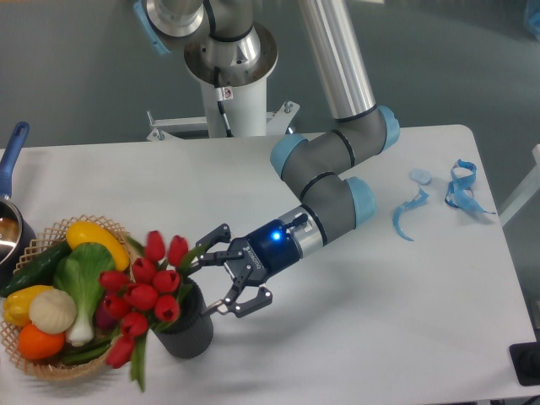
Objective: Insert the flowers into the vase
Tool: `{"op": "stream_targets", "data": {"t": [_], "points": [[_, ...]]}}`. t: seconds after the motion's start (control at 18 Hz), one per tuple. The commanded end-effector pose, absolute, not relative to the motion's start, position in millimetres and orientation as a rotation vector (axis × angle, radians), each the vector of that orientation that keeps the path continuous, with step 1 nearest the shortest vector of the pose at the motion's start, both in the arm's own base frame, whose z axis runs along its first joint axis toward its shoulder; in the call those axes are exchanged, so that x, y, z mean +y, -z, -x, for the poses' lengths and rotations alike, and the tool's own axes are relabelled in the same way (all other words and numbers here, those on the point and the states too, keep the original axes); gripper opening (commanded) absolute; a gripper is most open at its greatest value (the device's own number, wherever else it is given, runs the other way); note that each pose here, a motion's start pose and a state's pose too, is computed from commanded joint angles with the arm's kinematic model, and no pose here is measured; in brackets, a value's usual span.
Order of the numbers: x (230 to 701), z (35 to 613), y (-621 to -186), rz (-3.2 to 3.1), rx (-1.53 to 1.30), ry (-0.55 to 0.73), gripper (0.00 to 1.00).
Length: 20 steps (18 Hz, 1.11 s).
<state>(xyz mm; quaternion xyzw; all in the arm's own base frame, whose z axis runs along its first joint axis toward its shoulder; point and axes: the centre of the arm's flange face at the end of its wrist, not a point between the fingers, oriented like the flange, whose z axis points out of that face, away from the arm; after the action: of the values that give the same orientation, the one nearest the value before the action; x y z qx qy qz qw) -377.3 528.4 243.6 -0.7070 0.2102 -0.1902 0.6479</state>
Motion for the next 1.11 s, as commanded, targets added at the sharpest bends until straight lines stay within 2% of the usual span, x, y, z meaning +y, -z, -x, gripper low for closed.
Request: {"op": "stream_targets", "data": {"t": [0.11, 0.22, 0.44, 0.61, 0.78, 1.0, 1.11], "points": [[526, 383, -245, 1.637, 0.487, 0.408, 1.00], [513, 397, -265, 1.677, 0.506, 0.332, 1.00], [466, 446, -323, 1.866, 0.563, 0.044, 1.00], [418, 481, -356, 1.973, 0.526, -0.126, 1.00], [385, 490, -383, 2.084, 0.484, -0.242, 1.00], [306, 494, -440, 2.255, 0.338, -0.466, 1.00], [278, 498, -456, 2.285, 0.287, -0.505, 1.00]]}}
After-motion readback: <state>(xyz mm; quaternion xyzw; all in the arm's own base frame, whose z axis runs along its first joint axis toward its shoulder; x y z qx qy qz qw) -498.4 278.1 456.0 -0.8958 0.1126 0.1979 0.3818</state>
